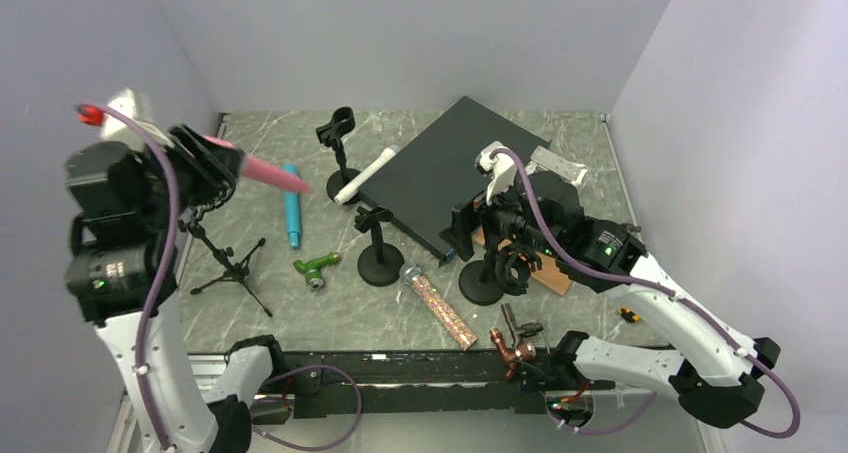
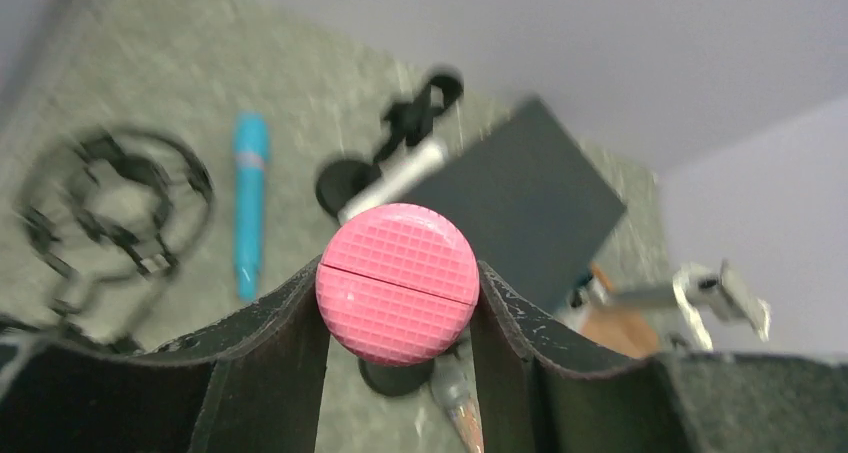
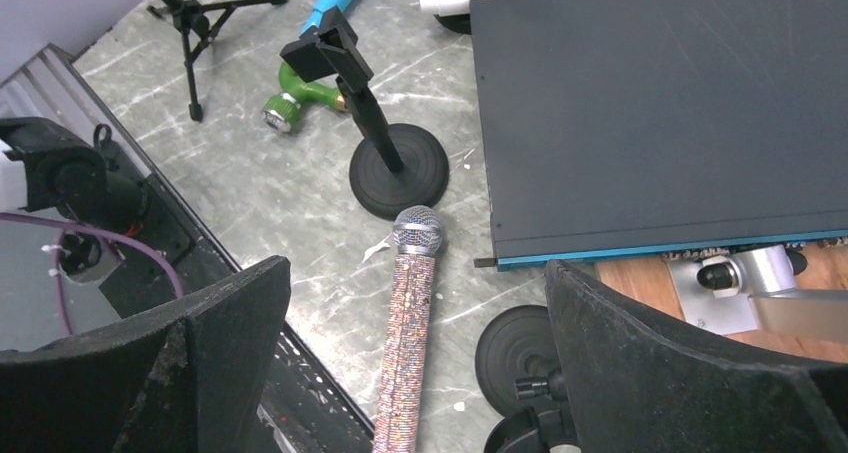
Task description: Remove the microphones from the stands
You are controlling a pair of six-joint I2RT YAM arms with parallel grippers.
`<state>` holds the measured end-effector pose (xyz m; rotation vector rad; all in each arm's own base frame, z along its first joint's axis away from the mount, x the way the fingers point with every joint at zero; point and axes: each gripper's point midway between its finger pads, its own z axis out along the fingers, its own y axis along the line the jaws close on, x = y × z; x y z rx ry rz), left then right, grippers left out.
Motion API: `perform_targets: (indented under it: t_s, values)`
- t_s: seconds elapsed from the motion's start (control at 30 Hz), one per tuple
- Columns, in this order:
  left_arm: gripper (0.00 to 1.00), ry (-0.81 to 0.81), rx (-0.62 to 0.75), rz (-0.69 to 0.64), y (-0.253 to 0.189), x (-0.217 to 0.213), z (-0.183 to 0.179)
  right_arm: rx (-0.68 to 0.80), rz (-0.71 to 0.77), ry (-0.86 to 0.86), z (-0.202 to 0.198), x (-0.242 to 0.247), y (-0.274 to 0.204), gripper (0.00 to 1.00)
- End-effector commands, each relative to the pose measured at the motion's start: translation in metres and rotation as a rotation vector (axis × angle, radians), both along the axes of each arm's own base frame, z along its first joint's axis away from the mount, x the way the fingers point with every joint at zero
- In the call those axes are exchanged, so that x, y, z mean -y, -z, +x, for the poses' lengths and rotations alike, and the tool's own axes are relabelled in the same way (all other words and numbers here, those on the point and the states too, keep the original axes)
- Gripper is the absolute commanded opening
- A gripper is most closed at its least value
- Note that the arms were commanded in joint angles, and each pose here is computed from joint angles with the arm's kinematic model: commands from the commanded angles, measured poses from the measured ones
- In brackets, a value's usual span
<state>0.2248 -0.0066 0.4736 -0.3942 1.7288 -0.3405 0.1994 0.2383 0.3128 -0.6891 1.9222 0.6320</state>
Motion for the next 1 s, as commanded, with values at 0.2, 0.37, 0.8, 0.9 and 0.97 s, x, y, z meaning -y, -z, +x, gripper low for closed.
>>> perform_targets:
  t_s: [0.2,0.37,0.8,0.9,0.97]
  values:
    - [0.00,0.105,-0.259,-0.435,0.165,0.062,-0.028,-0.011,0.124,0.081,-0.006,0.012,-0.021,1.00]
    - [0.00,0.129,-0.369,-0.518,0.229,0.085,-0.038,-0.037,0.142,0.086,-0.006,0.008,-0.020,1.00]
    - [0.00,0.179,-0.681,-0.559,0.348,0.142,-0.019,-0.061,0.164,0.118,-0.008,0.014,-0.022,1.00]
    - [0.00,0.187,-0.726,-0.550,0.364,0.147,-0.017,-0.059,0.169,0.129,-0.009,0.017,-0.023,1.00]
    - [0.00,0.209,-0.750,-0.529,0.370,0.152,-0.014,-0.060,0.175,0.136,-0.009,0.018,-0.020,1.00]
